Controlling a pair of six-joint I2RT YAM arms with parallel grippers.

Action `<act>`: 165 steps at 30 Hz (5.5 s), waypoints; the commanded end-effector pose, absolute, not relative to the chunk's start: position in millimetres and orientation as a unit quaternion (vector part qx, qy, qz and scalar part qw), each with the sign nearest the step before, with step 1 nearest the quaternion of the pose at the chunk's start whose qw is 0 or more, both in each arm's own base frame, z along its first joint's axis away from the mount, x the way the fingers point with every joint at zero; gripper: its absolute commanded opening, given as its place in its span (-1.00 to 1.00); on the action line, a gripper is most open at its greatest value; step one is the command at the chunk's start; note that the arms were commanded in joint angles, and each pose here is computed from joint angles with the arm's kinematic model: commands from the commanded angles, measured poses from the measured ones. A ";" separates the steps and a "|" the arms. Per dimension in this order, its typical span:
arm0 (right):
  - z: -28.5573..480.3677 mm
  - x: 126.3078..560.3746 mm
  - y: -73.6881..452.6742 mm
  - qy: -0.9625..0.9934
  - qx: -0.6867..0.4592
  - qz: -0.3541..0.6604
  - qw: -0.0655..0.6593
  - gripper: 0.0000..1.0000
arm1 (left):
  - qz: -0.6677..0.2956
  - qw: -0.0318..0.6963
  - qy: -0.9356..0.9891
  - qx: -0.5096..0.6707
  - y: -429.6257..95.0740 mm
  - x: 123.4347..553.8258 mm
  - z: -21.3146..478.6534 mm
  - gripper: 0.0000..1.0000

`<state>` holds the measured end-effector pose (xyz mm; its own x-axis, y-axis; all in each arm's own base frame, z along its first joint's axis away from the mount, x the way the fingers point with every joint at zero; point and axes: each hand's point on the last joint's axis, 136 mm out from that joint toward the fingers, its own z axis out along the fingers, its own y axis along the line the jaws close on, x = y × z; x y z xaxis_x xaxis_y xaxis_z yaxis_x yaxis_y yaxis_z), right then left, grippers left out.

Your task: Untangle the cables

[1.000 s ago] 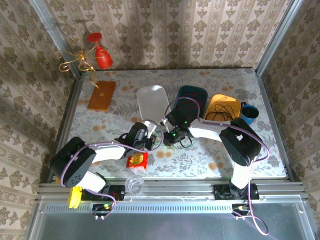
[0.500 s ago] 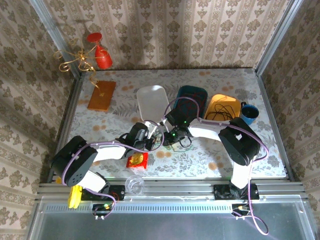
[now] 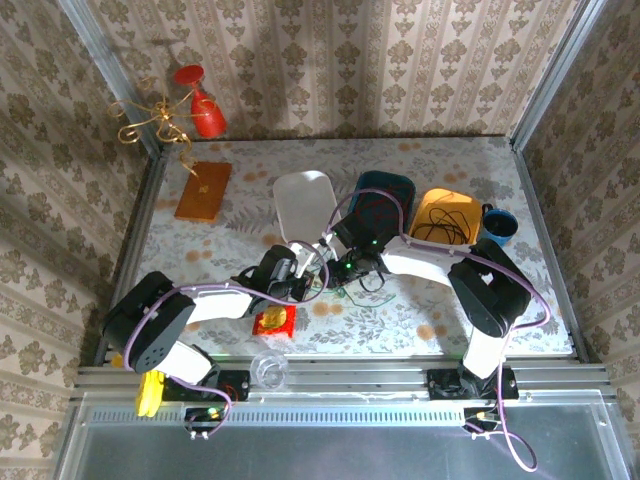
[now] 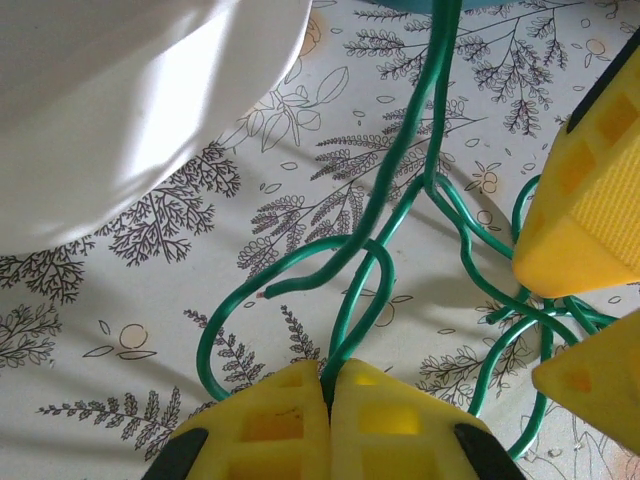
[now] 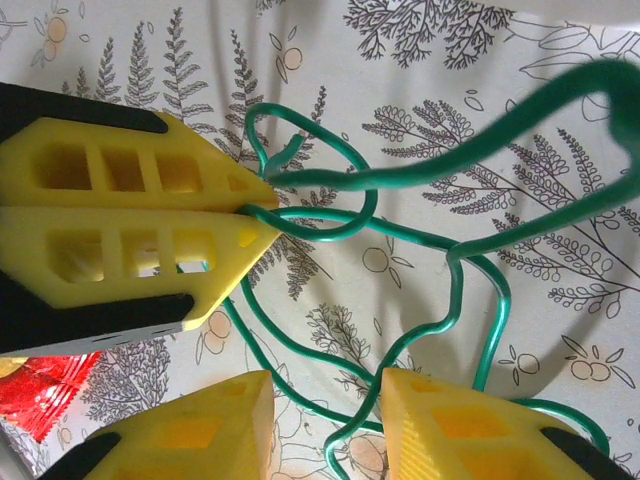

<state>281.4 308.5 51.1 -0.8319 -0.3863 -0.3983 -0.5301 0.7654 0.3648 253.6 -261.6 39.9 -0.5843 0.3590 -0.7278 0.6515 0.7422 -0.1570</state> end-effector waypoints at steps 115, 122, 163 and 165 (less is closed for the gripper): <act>12.7 214.1 232.5 0.964 -0.221 0.147 0.025 -1.00 | -0.206 0.282 0.884 0.311 -251.7 218.7 36.0 0.17; 23.3 222.5 242.3 0.959 -0.208 0.188 0.048 -1.00 | -0.201 0.294 0.882 0.307 -252.3 226.1 36.5 0.06; 41.6 269.5 181.6 0.971 -0.029 0.188 0.148 -1.00 | -0.273 0.477 0.759 0.349 -269.2 241.2 211.7 -1.00; 38.7 269.6 175.2 0.972 -0.017 0.182 0.147 -1.00 | -0.289 0.499 0.752 0.320 -256.9 249.6 229.4 -1.00</act>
<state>267.9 189.2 42.6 -0.9556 -0.0376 -0.2922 -0.1509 0.9142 0.3760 243.4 -264.9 196.6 -0.3121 0.2949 -0.9031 0.7800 0.6222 -0.0664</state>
